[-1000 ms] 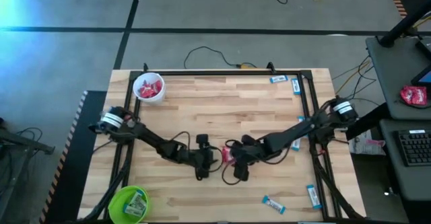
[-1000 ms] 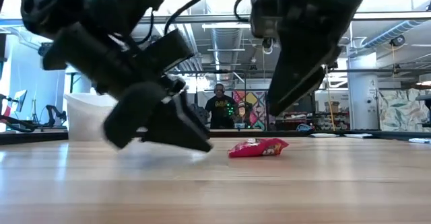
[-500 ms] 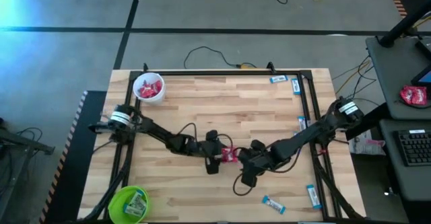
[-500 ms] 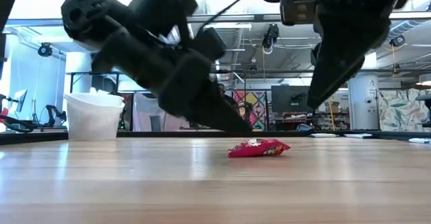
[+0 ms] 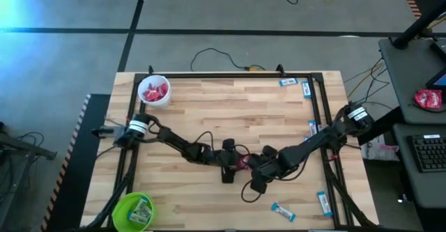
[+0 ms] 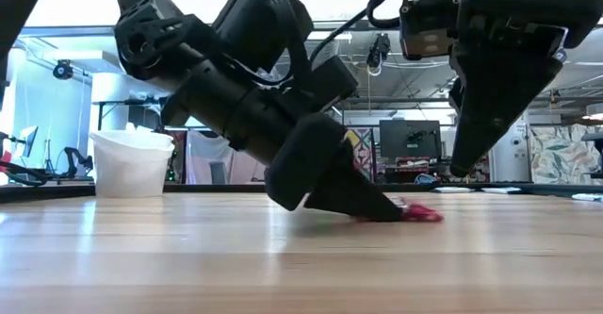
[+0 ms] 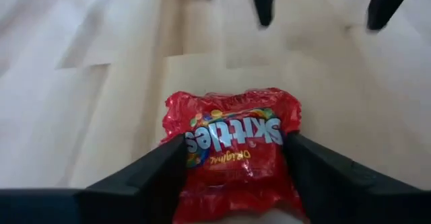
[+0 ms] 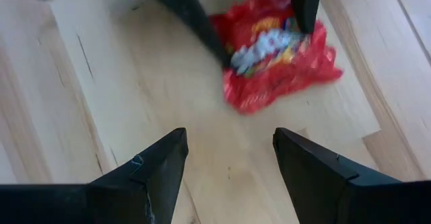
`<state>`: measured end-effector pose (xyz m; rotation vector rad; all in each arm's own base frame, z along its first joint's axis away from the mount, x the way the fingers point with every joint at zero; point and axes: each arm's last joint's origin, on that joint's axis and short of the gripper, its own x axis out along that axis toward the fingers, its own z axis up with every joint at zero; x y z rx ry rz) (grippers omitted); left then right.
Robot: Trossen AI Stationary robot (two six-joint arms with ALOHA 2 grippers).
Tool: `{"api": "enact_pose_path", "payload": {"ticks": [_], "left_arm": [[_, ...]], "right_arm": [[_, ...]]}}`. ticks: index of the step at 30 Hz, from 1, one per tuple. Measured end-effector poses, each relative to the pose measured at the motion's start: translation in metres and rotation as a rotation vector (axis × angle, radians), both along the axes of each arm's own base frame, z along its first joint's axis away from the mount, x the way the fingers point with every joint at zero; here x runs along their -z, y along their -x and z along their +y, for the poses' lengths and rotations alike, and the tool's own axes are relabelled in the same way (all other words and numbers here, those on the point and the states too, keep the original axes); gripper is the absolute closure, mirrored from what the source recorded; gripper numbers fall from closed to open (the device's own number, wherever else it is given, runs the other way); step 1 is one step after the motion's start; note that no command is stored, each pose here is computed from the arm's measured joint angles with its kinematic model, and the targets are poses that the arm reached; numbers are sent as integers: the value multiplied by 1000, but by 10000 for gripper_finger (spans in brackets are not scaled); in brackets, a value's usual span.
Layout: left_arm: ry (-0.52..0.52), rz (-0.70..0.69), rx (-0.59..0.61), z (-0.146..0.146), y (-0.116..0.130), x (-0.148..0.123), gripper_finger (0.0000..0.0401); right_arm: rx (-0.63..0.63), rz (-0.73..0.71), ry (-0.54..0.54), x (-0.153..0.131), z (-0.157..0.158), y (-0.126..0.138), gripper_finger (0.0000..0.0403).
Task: Sort candy by brand, put in halloween buckets
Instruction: Put the red candy into the white bucket
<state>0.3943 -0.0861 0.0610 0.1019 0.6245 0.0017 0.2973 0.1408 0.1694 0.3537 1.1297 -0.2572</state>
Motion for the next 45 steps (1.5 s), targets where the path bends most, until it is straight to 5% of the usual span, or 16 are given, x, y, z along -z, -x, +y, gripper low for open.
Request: {"api": "enact_pose_path", "payload": {"ticks": [12,19,25,29,34,39,45], "left_arm": [[-226,114,-23,25,50,-53,337],[-438,172,-274,61,110,-117,348],[-636,255,-683,103,174,-165,338],[-569,241,-945,135,207,-183,344],[-391,281,-1209,177,236,-174,346],[-281,375,-1326,207,253,-149,345],[-305,455,-1343,218,249,-139,314]], "right_arm": [[19,2,-8,-2,0,2,184],[44,-1,-20,-3,0,2,184],[47,-9,-7,-3,0,1,184],[56,-21,17,-3,-1,1,184],[55,-21,19,-3,-1,1,184],[45,-25,31,-3,-1,1,184],[40,-29,40,-4,-2,1,184]]}}
